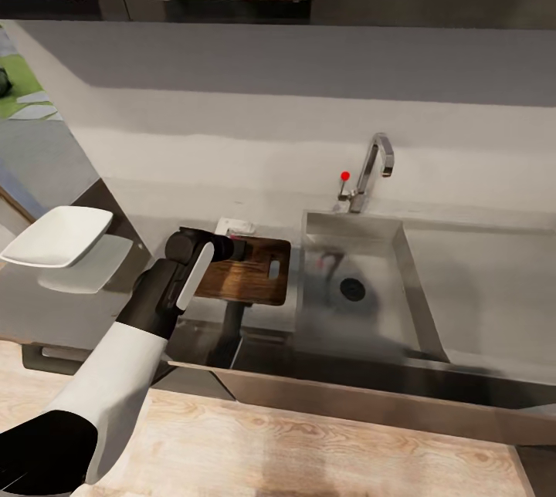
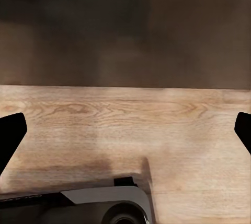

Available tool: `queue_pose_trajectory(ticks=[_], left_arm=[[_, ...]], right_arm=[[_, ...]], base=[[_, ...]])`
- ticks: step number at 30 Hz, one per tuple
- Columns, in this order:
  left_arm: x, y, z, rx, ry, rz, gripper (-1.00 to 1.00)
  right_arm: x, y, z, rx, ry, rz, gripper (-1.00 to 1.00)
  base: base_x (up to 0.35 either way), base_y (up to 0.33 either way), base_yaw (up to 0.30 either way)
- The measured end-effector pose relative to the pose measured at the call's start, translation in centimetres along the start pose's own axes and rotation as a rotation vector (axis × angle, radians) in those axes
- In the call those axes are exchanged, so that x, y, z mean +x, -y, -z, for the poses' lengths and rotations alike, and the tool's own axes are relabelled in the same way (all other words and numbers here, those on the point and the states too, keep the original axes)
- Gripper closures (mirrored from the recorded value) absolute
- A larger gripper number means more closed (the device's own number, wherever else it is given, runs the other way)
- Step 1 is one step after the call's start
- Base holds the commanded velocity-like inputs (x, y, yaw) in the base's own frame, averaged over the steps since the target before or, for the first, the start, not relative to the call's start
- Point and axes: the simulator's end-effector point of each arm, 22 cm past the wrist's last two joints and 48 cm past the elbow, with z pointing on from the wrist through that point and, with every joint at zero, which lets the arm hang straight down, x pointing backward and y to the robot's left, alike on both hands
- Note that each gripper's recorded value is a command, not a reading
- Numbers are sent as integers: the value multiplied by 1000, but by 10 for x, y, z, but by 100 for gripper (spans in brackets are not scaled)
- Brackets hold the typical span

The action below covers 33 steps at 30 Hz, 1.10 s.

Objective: In the kitchen, take the Vidalia onion out of the sink, dice it on the chopping board with the paring knife, put the diced onion into the bowl on the countertop, then place both the paring knife and the chopping board into the sink.

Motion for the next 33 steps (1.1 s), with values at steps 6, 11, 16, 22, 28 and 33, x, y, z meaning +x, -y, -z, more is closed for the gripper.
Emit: queue_pose_trajectory(ticks=[6, 11, 16, 22, 28, 33], left_arm=[[6, -3, -3, -4, -17, 1, 100], [7, -3, -4, -5, -19, 2, 100], [7, -3, -4, -5, -19, 2, 100], [6, -3, -4, -4, -17, 2, 100], [5, -2, -3, -4, -12, 1, 100], [6, -3, -4, -4, -15, 2, 100]], right_arm=[[0, 0, 0, 0, 0, 0, -100], [0, 0, 0, 0, -1, 0, -100], [0, 0, 0, 0, 0, 0, -100], [0, 0, 0, 0, 0, 0, -100], [0, 0, 0, 0, 0, 0, -100], [0, 0, 0, 0, 0, 0, -100]], base=[[3, 0, 0], [-102, 0, 0], [-185, 0, 0], [-18, 0, 0], [-2, 0, 0], [11, 0, 0]])
